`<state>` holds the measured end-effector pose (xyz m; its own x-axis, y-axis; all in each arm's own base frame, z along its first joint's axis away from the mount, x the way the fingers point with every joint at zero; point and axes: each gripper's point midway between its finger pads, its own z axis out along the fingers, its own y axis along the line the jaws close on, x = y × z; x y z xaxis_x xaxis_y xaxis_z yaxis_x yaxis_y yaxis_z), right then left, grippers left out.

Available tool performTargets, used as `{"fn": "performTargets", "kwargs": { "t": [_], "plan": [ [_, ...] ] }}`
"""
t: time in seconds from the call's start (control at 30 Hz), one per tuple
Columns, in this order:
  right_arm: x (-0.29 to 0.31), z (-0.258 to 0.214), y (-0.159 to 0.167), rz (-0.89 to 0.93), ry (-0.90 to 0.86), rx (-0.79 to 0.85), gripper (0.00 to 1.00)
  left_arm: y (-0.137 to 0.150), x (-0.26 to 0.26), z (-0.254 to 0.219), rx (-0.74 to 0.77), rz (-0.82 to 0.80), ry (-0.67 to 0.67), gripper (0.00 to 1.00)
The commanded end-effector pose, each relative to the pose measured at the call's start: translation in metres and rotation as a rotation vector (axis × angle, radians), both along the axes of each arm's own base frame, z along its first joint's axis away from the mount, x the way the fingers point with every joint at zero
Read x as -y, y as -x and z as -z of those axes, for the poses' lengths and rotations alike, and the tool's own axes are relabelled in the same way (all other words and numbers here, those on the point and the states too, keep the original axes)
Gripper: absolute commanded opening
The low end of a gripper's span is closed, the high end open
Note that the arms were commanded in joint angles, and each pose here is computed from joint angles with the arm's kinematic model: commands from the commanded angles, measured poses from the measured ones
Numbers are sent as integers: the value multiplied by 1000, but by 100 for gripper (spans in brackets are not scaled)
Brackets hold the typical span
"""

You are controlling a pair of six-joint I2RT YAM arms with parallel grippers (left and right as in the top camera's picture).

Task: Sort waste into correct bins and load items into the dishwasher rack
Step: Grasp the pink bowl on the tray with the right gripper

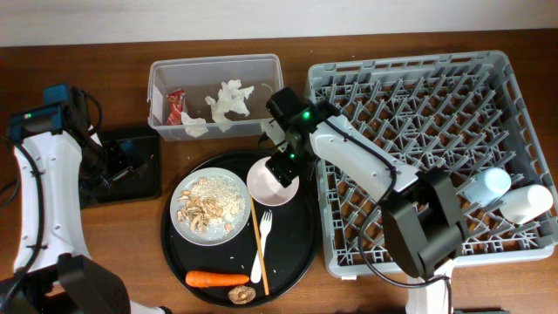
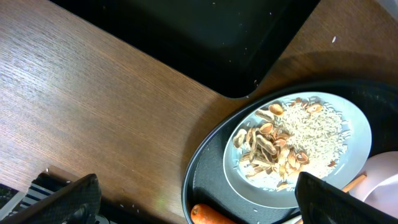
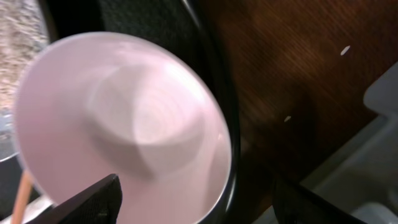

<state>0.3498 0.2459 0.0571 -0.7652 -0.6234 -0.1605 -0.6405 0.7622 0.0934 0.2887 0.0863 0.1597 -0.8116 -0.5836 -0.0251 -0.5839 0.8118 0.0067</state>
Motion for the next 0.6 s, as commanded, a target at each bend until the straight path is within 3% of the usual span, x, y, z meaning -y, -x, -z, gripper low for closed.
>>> {"fn": "performTargets", "kwargs": {
  "t": [0.0,0.03,0.23,0.3,0.5,0.57],
  "plan": [
    [4,14,-1,2,39,-10,79,1,-1,-4,14,-15,-4,99],
    [3,14,-2,3,37,-7,75,1,-1,-4,14,-15,-4,99],
    [6,30,3,20,39,-15,73,1,0,-4,13,-15,-3,99],
    [9,37,8,20,49,-29,67,1,-1,-4,14,-15,-4,99],
    [9,35,7,28,47,-28,18,1,-1,-4,14,-15,-4,99],
    [9,28,7,33,43,-23,9,1,-1,-4,14,-15,-4,99]
  ]
}}
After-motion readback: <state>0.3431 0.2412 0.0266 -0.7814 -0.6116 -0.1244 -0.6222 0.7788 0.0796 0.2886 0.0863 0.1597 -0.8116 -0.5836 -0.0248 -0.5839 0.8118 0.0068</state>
